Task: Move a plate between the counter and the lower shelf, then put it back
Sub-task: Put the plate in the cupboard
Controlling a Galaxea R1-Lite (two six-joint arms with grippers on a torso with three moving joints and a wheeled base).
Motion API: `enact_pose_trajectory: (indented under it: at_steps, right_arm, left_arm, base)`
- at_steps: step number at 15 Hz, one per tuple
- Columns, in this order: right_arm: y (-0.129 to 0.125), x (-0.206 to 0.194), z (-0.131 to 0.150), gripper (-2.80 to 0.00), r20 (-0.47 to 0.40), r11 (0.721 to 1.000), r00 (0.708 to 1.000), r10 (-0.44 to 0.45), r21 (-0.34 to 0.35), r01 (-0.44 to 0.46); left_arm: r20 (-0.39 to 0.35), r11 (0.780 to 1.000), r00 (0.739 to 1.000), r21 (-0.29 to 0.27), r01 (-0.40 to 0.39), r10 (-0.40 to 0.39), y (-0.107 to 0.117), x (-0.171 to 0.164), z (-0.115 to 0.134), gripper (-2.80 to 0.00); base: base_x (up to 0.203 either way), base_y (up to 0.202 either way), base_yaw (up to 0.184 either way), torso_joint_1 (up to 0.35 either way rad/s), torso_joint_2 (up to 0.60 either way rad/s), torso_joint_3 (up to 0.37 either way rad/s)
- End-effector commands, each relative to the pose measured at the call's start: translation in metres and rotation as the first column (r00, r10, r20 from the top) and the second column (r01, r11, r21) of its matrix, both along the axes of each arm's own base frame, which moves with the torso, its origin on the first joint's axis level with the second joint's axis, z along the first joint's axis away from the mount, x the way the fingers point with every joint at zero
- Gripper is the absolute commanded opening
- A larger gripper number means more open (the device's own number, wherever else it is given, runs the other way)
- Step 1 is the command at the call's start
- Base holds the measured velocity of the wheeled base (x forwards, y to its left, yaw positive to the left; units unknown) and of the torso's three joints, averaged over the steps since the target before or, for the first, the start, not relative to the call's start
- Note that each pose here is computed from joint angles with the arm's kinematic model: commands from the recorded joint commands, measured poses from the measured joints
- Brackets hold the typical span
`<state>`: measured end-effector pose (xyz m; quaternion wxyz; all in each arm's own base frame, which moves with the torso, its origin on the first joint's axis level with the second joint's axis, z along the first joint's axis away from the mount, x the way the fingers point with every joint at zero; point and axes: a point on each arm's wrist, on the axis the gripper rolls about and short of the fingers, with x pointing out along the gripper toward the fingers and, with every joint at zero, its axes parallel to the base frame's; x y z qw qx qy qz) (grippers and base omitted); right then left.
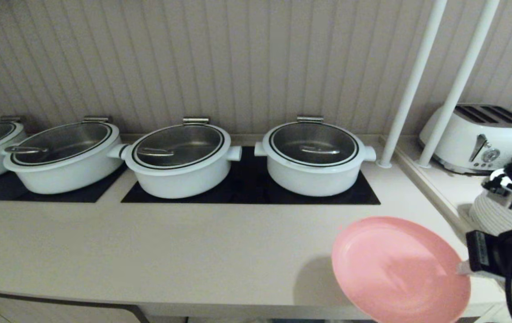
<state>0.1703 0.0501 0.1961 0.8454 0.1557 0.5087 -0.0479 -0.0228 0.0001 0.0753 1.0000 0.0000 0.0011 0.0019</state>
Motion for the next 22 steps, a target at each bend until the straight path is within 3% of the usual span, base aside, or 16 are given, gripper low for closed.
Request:
enact_pose_trajectory:
  at_steps: [1,6,14,22]
  right_arm:
    - [-0.007,-0.023,0.003,-2.80,0.036,1.000,0.999,-0.002,0.013,0.002]
    - [-0.022,-0.073,-0.006,-2.80,0.070,1.000,0.997,0.021,0.021,-0.023]
    - [-0.038,-0.135,-0.033,-2.80,-0.014,0.994,0.998,0.066,0.085,-0.064]
    - [-0.039,-0.144,-0.047,-2.80,-0.080,0.988,0.995,0.060,0.144,-0.048]
  left_arm:
    - [0.001,1.000,1.000,0.000,-0.001,0.001,0.000,0.000,0.000,-2.80]
    - [0.001,1.000,1.000,0.000,-0.001,0.001,0.000,0.000,0.000,-2.80]
    - [0.001,1.000,1.000,0.000,-0.001,0.001,0.000,0.000,0.000,-2.80]
    - [0.001,1.000,1.000,0.000,-0.001,0.001,0.000,0.000,0.000,-2.80]
  base:
    - [0.000,0.000,0.000,0.000,0.00,0.000]
    - [0.000,0.000,0.000,0.000,0.00,0.000]
    - [0.000,0.000,0.000,0.000,0.00,0.000]
    - [0.000,0.000,0.000,0.000,0.00,0.000]
